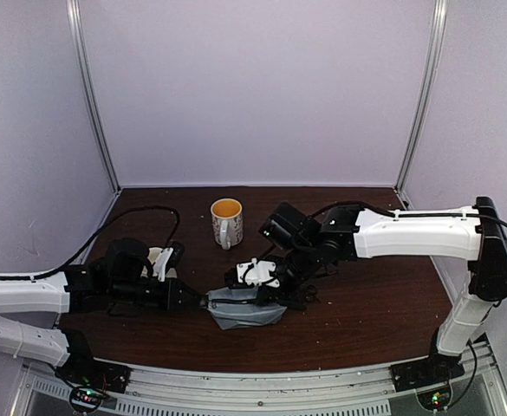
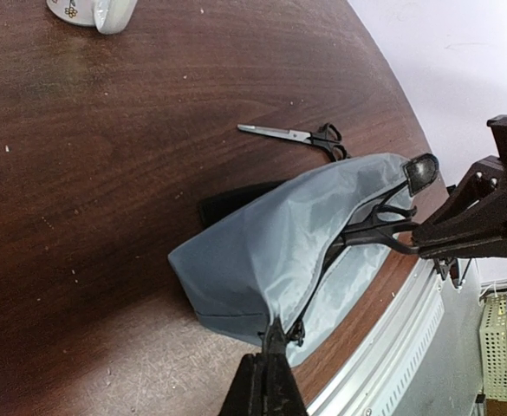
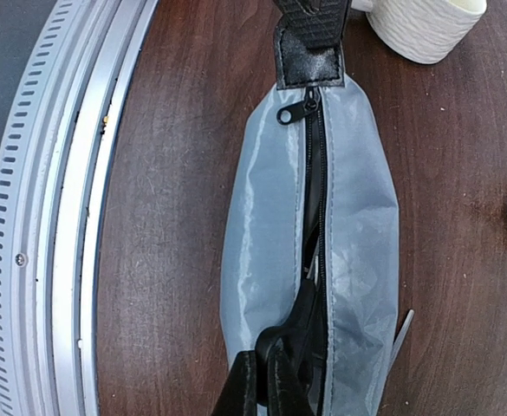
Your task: Sort the hair-cutting tools
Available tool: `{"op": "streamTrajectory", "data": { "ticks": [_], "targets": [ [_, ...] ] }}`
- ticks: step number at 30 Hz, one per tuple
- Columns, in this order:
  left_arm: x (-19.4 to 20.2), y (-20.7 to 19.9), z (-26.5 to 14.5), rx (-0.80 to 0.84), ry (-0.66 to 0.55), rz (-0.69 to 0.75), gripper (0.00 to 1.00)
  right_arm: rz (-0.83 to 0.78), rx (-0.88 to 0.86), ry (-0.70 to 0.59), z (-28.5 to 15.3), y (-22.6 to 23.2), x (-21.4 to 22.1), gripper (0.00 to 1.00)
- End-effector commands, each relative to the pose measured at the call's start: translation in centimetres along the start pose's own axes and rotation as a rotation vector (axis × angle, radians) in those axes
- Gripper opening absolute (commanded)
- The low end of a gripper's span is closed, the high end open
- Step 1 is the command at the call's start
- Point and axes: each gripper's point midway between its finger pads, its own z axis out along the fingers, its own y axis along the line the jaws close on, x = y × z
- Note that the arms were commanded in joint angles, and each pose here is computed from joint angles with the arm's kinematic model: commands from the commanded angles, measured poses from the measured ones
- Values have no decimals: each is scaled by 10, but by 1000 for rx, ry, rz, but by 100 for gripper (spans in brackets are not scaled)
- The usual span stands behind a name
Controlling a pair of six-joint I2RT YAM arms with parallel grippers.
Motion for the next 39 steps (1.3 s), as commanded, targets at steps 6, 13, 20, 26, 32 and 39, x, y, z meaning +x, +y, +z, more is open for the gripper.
{"op": "streamTrajectory", "data": {
  "ticks": [6, 13, 20, 26, 32, 39],
  "targets": [
    [-7, -9, -3, 17, -6, 35, 0, -89, -39, -19, 13, -1, 1, 0],
    [-7, -10, -3, 19, -6, 37, 0, -90, -27, 1, 20, -8, 4, 0],
    [-7, -11, -3, 21, -1, 44, 0, -90, 10, 57, 25, -20, 17, 9],
    [-6, -10, -3, 20, 3, 46, 0, -84, 123, 78, 15, -37, 21, 16],
    [-7, -11, -3, 20, 4, 53, 0, -94, 144, 82, 3, -42, 24, 3],
    [-6, -12, 1, 26, 14, 54, 0, -100, 89, 82, 13, -38, 20, 0]
  ]
}}
